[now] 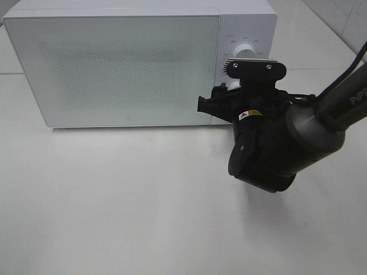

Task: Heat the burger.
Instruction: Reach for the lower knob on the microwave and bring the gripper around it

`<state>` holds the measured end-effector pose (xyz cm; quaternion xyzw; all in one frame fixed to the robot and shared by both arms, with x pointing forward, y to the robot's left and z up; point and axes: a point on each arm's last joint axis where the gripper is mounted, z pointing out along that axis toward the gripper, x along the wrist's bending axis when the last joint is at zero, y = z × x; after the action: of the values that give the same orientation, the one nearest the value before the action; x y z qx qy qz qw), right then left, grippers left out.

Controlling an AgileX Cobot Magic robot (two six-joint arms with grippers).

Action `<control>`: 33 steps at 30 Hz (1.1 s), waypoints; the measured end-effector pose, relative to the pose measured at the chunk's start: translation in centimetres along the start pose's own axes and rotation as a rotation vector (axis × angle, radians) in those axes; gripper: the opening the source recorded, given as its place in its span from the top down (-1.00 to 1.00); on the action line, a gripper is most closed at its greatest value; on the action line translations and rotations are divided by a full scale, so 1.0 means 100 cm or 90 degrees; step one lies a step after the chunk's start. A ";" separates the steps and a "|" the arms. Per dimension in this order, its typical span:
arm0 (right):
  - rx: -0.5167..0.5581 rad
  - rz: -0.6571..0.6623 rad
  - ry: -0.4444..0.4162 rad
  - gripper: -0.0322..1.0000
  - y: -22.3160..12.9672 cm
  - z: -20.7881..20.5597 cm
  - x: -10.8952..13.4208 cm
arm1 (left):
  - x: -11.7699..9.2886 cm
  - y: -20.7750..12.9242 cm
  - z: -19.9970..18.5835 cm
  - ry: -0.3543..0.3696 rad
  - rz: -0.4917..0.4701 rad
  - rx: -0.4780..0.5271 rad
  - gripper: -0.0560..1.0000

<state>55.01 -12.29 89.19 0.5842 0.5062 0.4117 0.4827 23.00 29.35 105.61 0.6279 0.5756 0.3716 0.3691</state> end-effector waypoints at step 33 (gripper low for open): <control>0.003 -0.010 -0.007 -0.43 -0.001 0.007 0.002 | 0.000 0.000 0.000 0.000 0.000 0.000 -0.95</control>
<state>55.71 -12.21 88.99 0.5836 0.5092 0.4030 0.4875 23.00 29.35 105.61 0.6279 0.5756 0.3716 0.3691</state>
